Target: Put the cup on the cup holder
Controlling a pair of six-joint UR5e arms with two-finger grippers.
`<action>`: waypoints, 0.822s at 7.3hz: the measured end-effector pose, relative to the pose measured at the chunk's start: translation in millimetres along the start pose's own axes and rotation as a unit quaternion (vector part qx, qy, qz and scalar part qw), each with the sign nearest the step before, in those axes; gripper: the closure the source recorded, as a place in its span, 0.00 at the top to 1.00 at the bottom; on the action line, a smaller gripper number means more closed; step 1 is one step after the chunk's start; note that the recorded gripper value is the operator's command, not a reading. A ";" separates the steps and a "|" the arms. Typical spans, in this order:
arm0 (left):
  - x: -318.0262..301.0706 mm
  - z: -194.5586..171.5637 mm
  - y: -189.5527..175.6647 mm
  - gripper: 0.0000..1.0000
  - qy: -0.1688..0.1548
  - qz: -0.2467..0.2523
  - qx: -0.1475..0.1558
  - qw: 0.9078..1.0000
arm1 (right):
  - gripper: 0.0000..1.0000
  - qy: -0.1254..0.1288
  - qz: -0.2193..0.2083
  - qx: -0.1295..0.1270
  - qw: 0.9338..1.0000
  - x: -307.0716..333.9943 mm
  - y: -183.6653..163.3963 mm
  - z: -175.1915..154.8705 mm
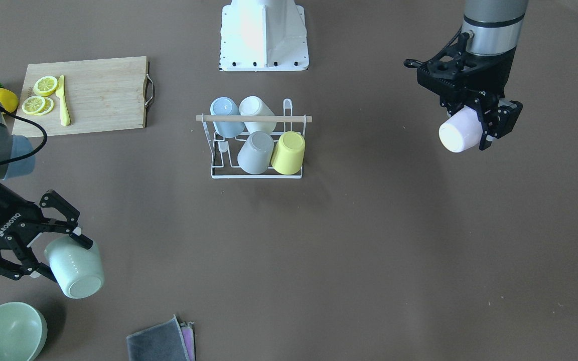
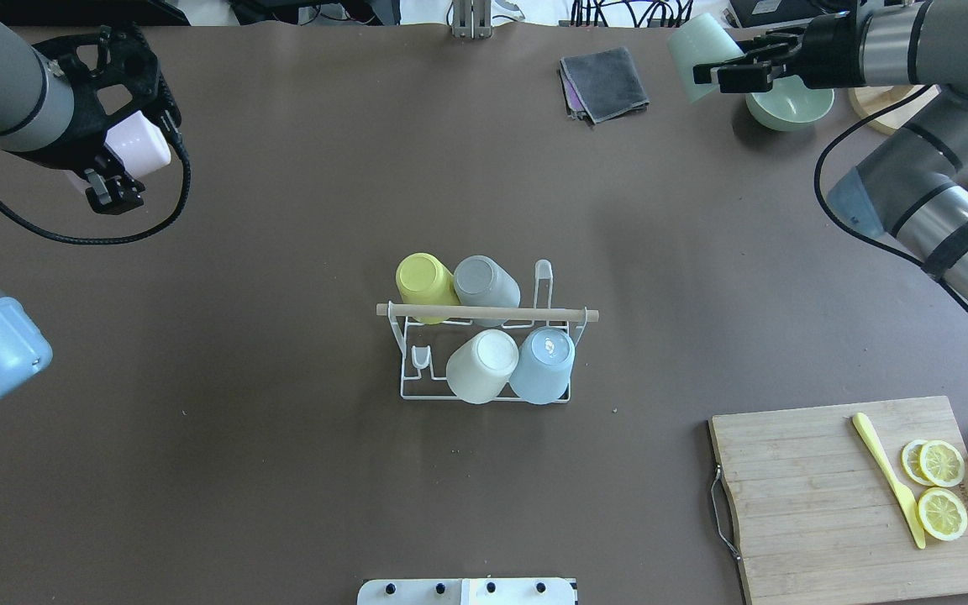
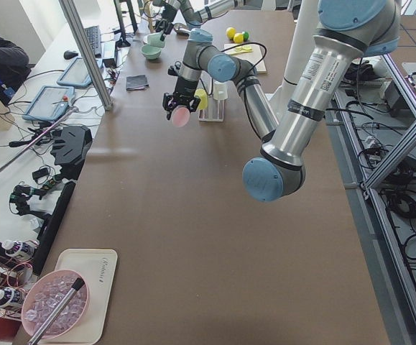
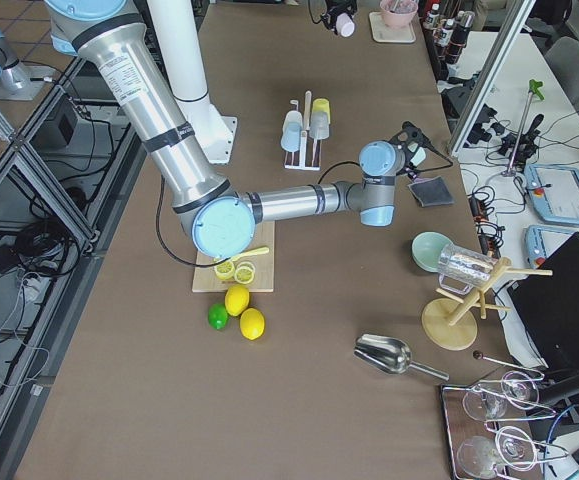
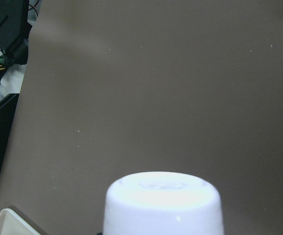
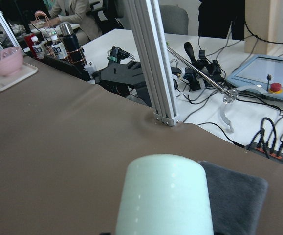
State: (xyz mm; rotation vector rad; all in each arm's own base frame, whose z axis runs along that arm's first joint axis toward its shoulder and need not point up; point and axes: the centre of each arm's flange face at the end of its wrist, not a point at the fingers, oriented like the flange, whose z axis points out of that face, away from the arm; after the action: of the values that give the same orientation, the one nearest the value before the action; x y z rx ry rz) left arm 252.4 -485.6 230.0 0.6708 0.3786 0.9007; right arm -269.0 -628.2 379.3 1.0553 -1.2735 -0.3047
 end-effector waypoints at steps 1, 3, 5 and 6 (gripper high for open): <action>2.3 -2.9 -5.8 0.50 0.007 -0.012 0.042 0.999 | 0.32 -0.028 -0.005 0.029 0.999 -30.3 13.3 18.2; 5.6 -12.8 -12.8 0.50 0.011 -0.042 0.131 0.990 | 0.31 -0.086 -0.031 0.061 0.994 -84.1 21.7 46.2; 12.2 -37.6 -25.8 0.50 0.012 -0.058 0.240 0.969 | 0.31 -0.134 -0.108 0.082 0.982 -122.7 21.8 60.3; 19.5 -50.8 -31.4 0.49 0.015 -0.051 0.295 0.954 | 0.31 -0.147 -0.152 0.088 0.973 -137.9 26.7 66.4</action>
State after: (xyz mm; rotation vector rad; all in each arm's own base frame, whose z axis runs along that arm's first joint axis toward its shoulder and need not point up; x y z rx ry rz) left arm 253.5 -464.5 170.8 1.1736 0.7166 0.6959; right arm -381.7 -547.8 308.7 1.4003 -1.4199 -0.6084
